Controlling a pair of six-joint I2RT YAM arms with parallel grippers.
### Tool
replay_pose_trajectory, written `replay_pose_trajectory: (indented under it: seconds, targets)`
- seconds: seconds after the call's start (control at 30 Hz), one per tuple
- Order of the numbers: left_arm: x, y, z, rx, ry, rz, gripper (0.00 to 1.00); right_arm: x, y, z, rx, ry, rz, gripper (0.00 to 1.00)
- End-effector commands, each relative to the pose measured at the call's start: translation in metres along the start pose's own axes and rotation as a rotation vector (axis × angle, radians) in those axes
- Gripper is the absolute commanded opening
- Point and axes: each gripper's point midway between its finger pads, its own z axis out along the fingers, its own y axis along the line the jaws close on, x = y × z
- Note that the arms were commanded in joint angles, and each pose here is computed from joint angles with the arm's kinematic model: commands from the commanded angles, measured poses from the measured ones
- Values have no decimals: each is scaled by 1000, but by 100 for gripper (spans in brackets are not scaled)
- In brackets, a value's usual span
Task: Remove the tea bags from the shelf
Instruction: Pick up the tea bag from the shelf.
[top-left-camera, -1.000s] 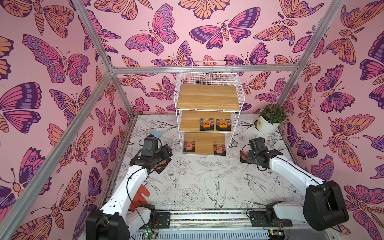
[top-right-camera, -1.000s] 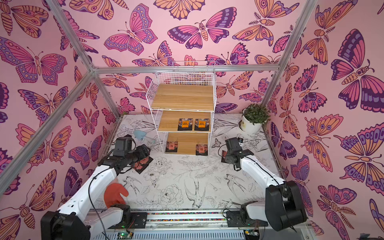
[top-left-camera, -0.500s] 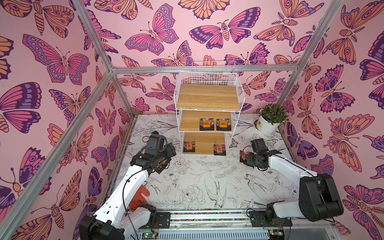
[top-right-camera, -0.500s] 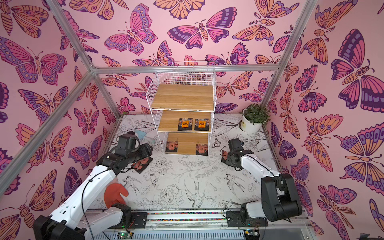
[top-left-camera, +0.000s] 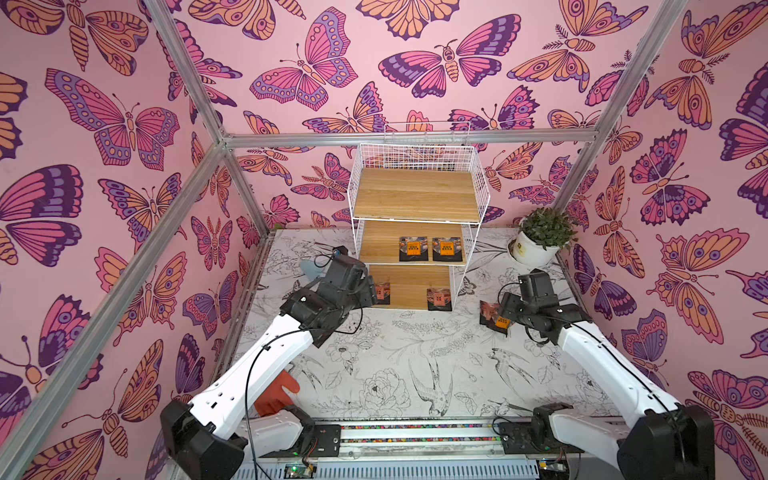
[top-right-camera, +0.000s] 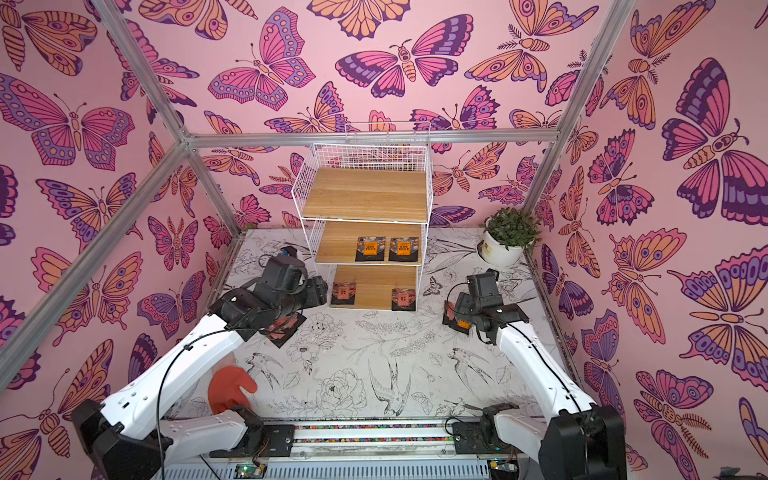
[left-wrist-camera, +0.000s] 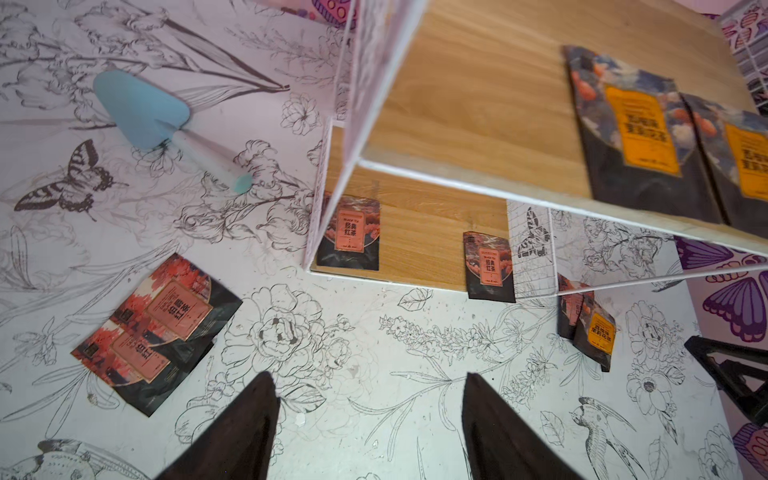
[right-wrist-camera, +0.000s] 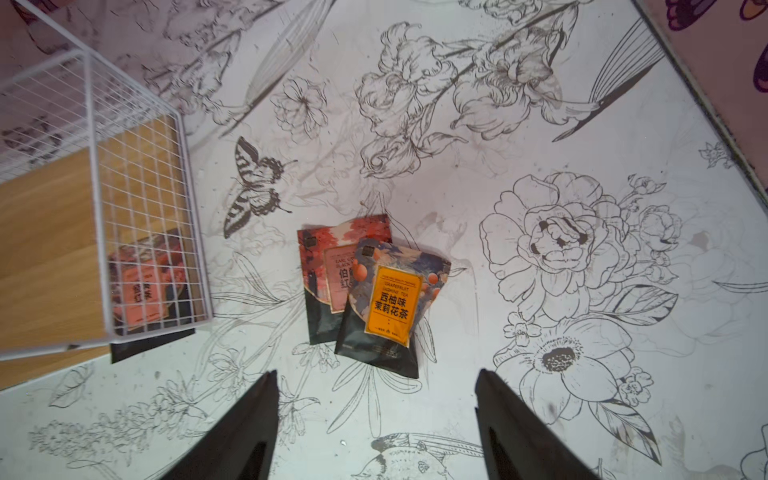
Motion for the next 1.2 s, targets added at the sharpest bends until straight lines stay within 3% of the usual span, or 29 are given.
replay_pose_trajectory:
  seconds: [0.0,0.33,0.73,0.9,1.17]
  targets:
    - [-3,-9,-5,-68,-31,63,73,-11,5,-9,-24,-19,-3,82]
    - [-34,-78,-7,-25,-66,184,73,-26,9,-22,-50,-82,9,86]
    - [-55,-135,15,-43,-120,320,74,-32,3,-17,-105,-80,52,92]
    - [-57,-145,27,-70,-148,353,75,-34,0,-17,-119,-85,67,93]
    - [-50,-147,42,-70,-154,300,76,-37,0,-19,-134,-92,78,94]
